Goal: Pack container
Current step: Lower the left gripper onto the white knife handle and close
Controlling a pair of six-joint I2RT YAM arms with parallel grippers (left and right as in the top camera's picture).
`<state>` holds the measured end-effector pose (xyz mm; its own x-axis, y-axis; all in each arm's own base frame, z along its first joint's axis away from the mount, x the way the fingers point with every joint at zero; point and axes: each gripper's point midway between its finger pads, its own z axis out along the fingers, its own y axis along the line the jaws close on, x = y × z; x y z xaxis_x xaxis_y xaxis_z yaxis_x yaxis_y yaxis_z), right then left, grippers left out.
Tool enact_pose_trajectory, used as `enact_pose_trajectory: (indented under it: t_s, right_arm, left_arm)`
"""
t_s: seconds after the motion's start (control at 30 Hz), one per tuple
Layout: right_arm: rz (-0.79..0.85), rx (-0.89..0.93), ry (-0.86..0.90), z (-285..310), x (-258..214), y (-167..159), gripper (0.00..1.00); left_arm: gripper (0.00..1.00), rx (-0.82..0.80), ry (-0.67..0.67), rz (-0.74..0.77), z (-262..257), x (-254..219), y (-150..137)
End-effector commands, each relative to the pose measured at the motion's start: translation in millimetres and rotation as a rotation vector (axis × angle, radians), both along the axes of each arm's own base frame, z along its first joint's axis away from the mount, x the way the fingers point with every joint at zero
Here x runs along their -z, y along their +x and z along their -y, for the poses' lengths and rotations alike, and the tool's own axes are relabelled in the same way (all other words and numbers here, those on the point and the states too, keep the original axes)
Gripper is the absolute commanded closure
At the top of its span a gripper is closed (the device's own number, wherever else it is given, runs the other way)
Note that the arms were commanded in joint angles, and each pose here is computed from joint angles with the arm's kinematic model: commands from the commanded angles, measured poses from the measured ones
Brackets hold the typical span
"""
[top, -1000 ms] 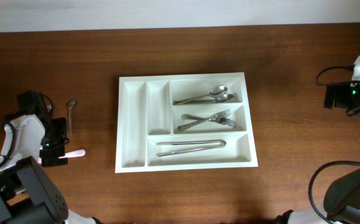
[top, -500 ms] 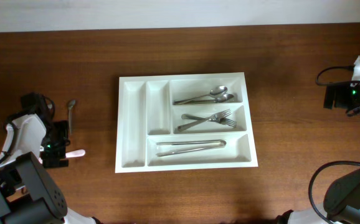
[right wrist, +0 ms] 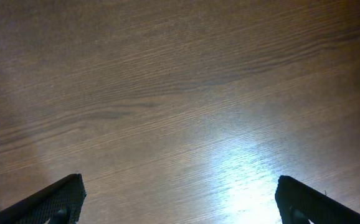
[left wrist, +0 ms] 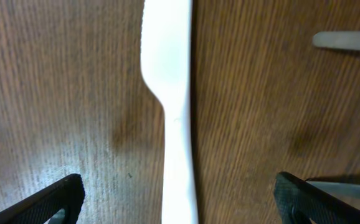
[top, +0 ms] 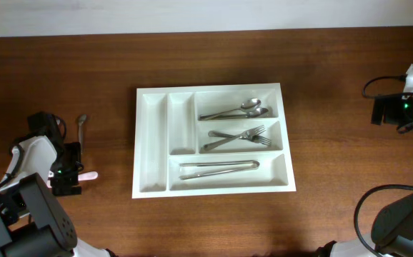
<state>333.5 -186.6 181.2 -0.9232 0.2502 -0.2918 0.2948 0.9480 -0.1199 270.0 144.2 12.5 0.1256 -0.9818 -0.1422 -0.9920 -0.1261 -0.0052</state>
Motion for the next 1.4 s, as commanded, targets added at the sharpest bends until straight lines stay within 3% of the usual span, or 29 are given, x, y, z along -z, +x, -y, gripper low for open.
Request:
enact_pose_trajectory:
  t_s: [0.0,0.63,0.7,0.9,1.07,1.17,1.37]
  right_arm:
    - [-0.003,0.007,0.011,-0.9,3.0,-0.8,0.01]
    - [-0.003,0.007,0.011,-0.9,3.0,-0.8,0.01]
    - [-0.003,0.007,0.011,-0.9,3.0,-0.8,0.01]
    - [-0.003,0.007,0.011,-0.9,3.0,-0.8,0.01]
    - [-0.003,0.007,0.011,-0.9,3.0,-0.8,0.01]
    - [-0.003,0.007,0.011,-0.9,3.0,-0.8,0.01]
    - [-0.003,0.007,0.011,-0.9,3.0,-0.8,0.01]
  left_arm:
    - [0.01,0.0,-0.007,-0.051,-1.0,14.1,-8.9]
    - [0.02,0.001,-0.042,-0.081,4.3,24.7,-12.9]
    - [0.17,0.001,-0.042,-0.082,4.3,24.6,-13.2]
    - [0.48,0.001,-0.04,-0.082,4.1,24.5,-13.0]
    - [0.58,0.013,-0.04,-0.081,3.9,24.6,-12.5]
    - [0.76,0.034,-0.03,-0.089,2.0,24.3,-13.3]
    - [0.95,0.06,-0.007,-0.103,-2.3,23.4,-14.9]
